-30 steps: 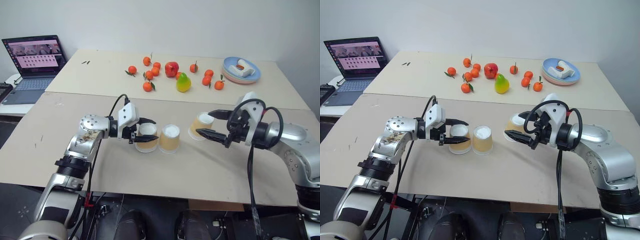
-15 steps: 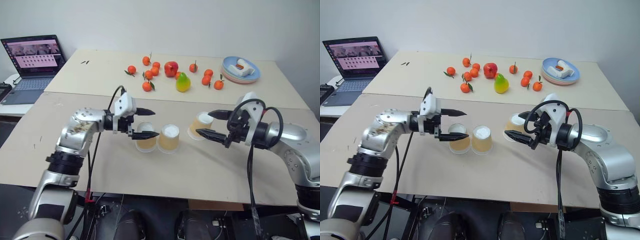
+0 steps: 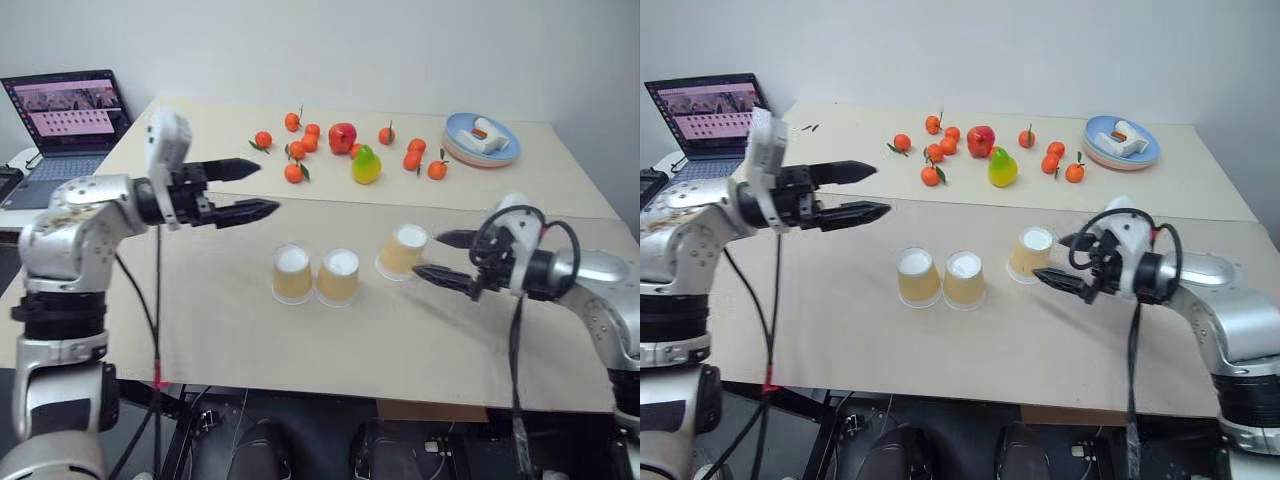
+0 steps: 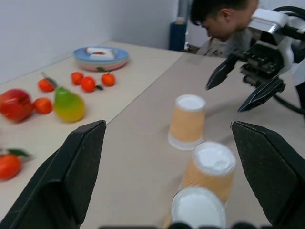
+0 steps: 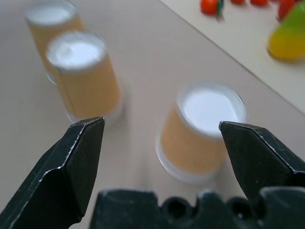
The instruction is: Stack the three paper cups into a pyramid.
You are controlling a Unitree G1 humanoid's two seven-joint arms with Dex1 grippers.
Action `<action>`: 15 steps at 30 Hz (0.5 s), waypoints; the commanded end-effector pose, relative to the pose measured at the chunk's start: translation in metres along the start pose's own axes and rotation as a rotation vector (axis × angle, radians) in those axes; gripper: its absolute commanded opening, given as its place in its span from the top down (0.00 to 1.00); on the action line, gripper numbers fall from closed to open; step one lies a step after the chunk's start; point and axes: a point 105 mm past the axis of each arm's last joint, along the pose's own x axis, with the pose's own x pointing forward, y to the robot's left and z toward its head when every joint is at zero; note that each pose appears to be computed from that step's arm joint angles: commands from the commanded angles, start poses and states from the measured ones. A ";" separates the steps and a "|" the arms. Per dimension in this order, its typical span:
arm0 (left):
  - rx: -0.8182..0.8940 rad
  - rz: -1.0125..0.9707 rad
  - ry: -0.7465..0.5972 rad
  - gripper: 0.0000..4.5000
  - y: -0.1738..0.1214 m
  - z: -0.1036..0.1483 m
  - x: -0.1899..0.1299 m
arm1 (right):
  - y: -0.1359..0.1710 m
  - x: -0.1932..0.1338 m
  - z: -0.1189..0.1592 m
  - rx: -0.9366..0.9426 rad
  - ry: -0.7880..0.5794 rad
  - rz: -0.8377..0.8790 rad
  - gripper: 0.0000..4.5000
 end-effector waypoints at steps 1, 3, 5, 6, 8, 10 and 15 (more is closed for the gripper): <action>0.046 -0.064 -0.009 0.00 -0.015 0.011 0.003 | -0.017 -0.007 0.012 -0.063 -0.041 -0.018 0.00; 0.043 -0.075 -0.007 0.00 -0.017 0.011 0.004 | -0.026 -0.005 0.008 -0.060 -0.029 -0.019 0.00; 0.041 -0.098 0.005 0.00 -0.021 0.008 0.005 | -0.032 0.001 0.005 -0.057 -0.023 -0.005 0.00; 0.040 -0.112 0.013 0.00 -0.023 0.006 0.005 | -0.033 0.004 0.005 -0.053 -0.025 0.009 0.00; 0.042 -0.140 0.037 0.00 -0.028 0.001 0.006 | -0.032 0.014 0.005 -0.048 -0.037 0.046 0.00; 0.041 -0.157 0.049 0.00 -0.031 -0.002 0.007 | -0.029 0.022 0.008 -0.042 -0.052 0.083 0.00; 0.036 -0.180 0.039 0.00 -0.034 -0.003 0.006 | -0.016 0.038 0.025 -0.010 -0.144 0.212 0.00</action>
